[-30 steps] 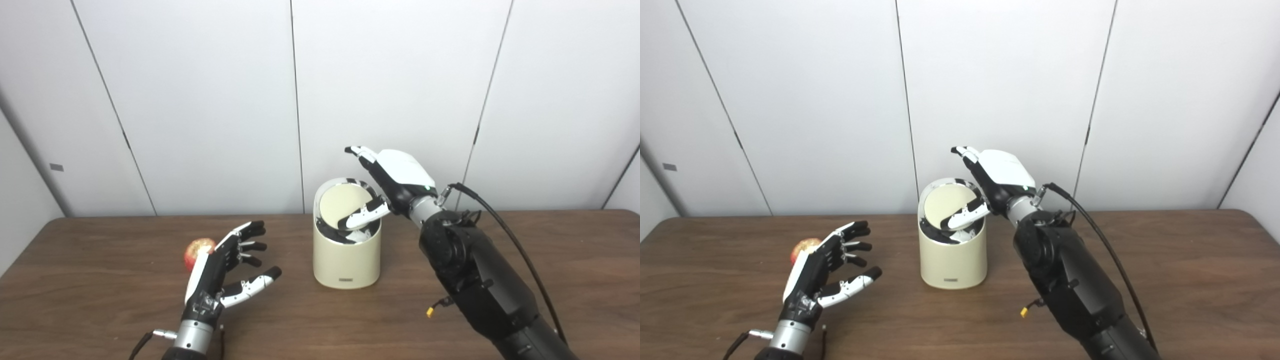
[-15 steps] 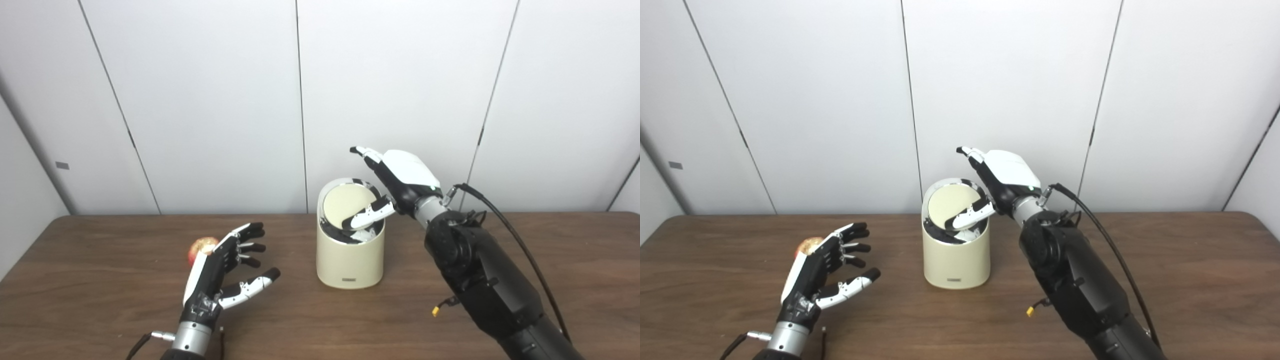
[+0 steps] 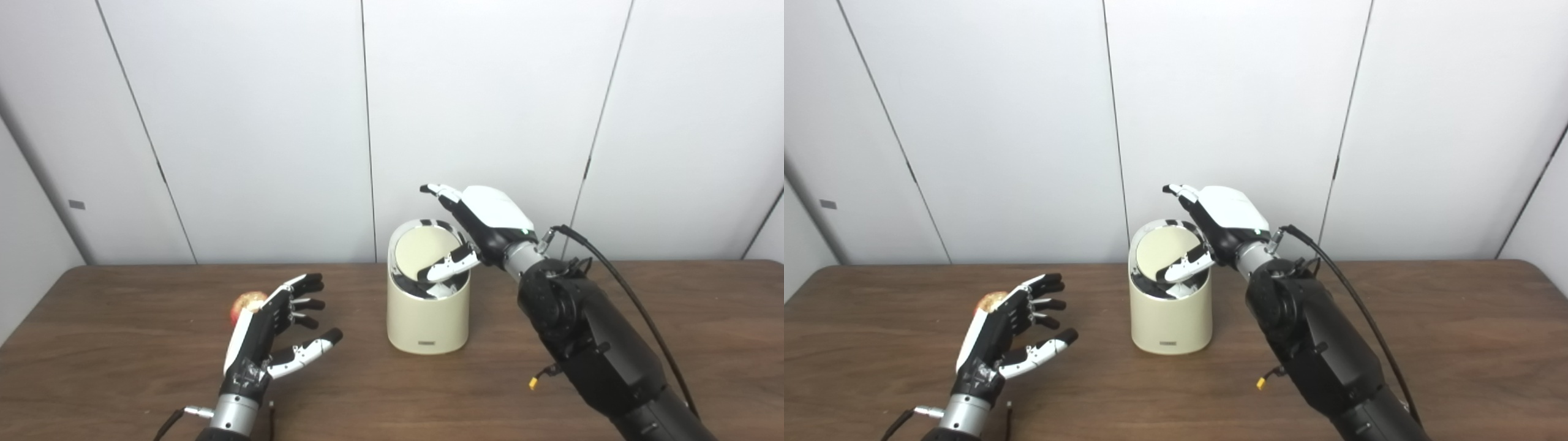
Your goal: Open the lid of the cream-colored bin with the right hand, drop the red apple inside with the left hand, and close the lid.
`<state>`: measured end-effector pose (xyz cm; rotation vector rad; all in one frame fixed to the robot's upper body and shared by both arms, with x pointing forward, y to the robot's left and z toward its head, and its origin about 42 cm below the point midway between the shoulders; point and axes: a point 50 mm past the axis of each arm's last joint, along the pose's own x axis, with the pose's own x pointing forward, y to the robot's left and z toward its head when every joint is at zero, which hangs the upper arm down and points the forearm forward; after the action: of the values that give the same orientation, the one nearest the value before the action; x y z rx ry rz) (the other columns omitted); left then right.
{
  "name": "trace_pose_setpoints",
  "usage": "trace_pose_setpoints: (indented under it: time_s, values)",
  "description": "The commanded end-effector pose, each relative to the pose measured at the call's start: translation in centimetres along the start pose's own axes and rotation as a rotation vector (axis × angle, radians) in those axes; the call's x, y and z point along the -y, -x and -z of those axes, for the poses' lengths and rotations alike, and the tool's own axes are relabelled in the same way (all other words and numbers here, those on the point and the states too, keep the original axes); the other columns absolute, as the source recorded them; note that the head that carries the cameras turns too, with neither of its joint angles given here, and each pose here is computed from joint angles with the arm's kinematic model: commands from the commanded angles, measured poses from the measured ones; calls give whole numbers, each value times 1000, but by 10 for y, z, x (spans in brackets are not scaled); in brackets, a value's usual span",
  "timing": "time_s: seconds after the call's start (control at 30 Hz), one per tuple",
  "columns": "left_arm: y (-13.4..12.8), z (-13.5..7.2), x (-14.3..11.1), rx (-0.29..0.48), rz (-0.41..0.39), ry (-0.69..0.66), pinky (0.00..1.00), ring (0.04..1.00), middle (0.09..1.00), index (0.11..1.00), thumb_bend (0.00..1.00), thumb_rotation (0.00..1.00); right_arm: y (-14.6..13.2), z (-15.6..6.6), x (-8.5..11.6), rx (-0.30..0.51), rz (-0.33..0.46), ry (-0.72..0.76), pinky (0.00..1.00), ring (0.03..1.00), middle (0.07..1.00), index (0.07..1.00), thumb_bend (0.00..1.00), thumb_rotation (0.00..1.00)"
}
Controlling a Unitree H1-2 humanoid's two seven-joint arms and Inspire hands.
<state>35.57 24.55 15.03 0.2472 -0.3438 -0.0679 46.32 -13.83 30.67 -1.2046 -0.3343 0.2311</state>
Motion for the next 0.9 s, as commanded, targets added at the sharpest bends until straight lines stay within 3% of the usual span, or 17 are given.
trace_pose_setpoints:
  time_s: [0.0,0.43,0.7,0.87]
  values:
    - [-13,-16,-7,84,-8,-7,579,703,800,815,663,139,4,10,5,-30,-3,32,717,853,933,918,874,247]
    - [-14,-14,-5,81,2,-23,602,706,805,817,665,154,18,-17,42,75,140,-7,674,837,912,914,835,285]
    - [-15,-16,-3,79,-2,-17,592,701,802,808,677,157,26,-4,43,92,221,-46,673,831,893,883,826,225]
    - [-15,-17,-3,79,1,-15,588,701,804,809,668,146,39,5,44,45,284,-102,629,806,876,865,792,230]
